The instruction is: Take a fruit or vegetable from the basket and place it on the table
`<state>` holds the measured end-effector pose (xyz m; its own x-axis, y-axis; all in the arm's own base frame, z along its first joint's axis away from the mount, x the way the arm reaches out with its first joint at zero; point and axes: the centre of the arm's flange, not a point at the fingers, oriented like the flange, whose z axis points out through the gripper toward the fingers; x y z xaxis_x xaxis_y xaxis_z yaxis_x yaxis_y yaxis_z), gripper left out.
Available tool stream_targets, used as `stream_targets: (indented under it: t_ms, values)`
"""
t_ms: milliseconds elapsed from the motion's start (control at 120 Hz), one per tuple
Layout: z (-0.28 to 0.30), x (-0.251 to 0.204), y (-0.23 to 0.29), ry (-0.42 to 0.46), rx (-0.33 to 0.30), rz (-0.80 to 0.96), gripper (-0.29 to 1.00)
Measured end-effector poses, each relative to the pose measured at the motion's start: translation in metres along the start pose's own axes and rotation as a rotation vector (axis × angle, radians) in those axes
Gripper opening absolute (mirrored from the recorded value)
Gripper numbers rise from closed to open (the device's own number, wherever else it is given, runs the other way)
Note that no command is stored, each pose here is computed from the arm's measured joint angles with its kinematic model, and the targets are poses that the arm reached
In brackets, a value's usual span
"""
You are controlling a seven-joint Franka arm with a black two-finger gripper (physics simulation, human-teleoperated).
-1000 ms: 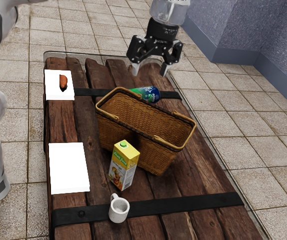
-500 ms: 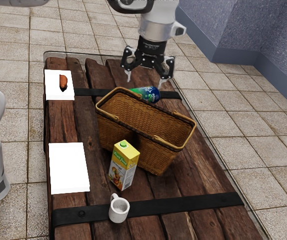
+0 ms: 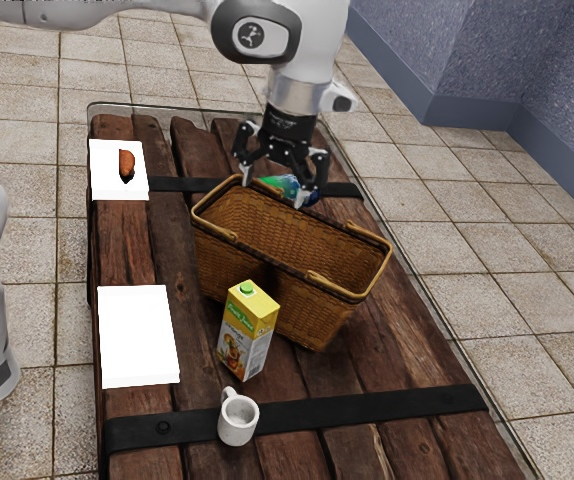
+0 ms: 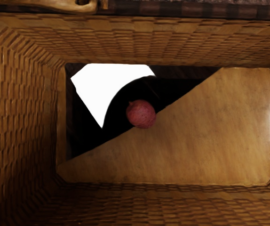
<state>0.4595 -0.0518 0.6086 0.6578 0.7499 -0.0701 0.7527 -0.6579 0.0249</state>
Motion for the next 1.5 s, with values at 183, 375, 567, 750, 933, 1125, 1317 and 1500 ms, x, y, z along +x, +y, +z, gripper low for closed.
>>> stream_targets:
  t_ms: [183,375,567,750,933,1125,1317,1500]
  values:
    - [0.036,0.011,0.003,-0.027,0.008,0.052,0.70]
    - [0.053,0.013,-0.002,-0.024,-0.016,0.091,0.70]
    - [0.072,0.021,-0.002,-0.027,-0.019,0.116,0.70]
    - [0.095,0.035,-0.004,-0.048,-0.008,0.111,0.70]
    - [0.115,0.042,0.003,-0.043,-0.016,0.129,0.70]
    - [0.139,0.047,0.003,-0.044,-0.020,0.134,0.70]
    - [0.149,0.047,0.002,-0.040,-0.033,0.143,0.70]
    - [0.162,0.048,0.001,-0.044,-0.029,0.147,0.70]
